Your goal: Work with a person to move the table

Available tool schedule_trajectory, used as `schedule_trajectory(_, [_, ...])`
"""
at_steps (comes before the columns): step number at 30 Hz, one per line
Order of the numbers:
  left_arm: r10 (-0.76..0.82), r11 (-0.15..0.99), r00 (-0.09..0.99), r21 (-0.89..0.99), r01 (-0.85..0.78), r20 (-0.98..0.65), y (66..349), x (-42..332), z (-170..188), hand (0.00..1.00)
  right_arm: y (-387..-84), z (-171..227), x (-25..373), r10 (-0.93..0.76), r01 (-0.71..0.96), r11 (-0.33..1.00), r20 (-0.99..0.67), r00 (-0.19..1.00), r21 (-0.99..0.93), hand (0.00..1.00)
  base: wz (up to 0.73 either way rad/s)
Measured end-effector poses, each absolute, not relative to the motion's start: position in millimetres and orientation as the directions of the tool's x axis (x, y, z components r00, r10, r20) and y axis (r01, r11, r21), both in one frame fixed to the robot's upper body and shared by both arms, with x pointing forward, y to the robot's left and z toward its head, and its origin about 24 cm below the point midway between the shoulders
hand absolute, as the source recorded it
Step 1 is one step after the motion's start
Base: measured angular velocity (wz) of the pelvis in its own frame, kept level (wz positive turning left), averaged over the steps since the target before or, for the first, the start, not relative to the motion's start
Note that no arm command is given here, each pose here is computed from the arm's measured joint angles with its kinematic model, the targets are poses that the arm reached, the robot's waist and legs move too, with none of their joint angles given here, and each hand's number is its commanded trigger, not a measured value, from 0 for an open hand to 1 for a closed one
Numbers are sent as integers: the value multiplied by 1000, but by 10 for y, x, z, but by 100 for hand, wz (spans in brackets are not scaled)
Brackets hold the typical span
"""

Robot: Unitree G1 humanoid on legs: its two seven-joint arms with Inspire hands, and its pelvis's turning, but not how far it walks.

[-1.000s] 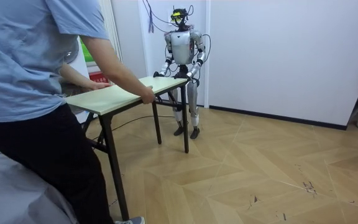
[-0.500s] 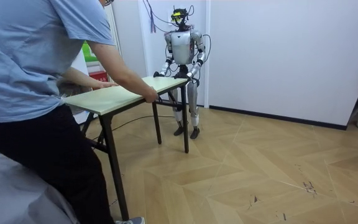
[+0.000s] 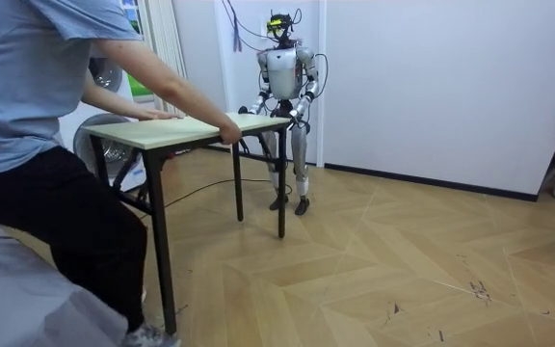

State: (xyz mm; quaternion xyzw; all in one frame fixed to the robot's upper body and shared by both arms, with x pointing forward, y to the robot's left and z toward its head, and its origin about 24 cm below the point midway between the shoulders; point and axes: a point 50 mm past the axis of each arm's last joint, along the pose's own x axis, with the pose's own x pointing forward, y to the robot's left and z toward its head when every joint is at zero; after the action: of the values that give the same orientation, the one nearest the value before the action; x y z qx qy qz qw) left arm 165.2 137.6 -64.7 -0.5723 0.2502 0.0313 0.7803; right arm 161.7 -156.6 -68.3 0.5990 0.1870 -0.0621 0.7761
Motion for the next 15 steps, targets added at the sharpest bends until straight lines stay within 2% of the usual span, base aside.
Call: schedule_trajectory(15, [-239,339,889,-891,-301,-391,1365,1565,-567,100,-1577,-601,1579,129,288,276,-333,934,917,100,-1])
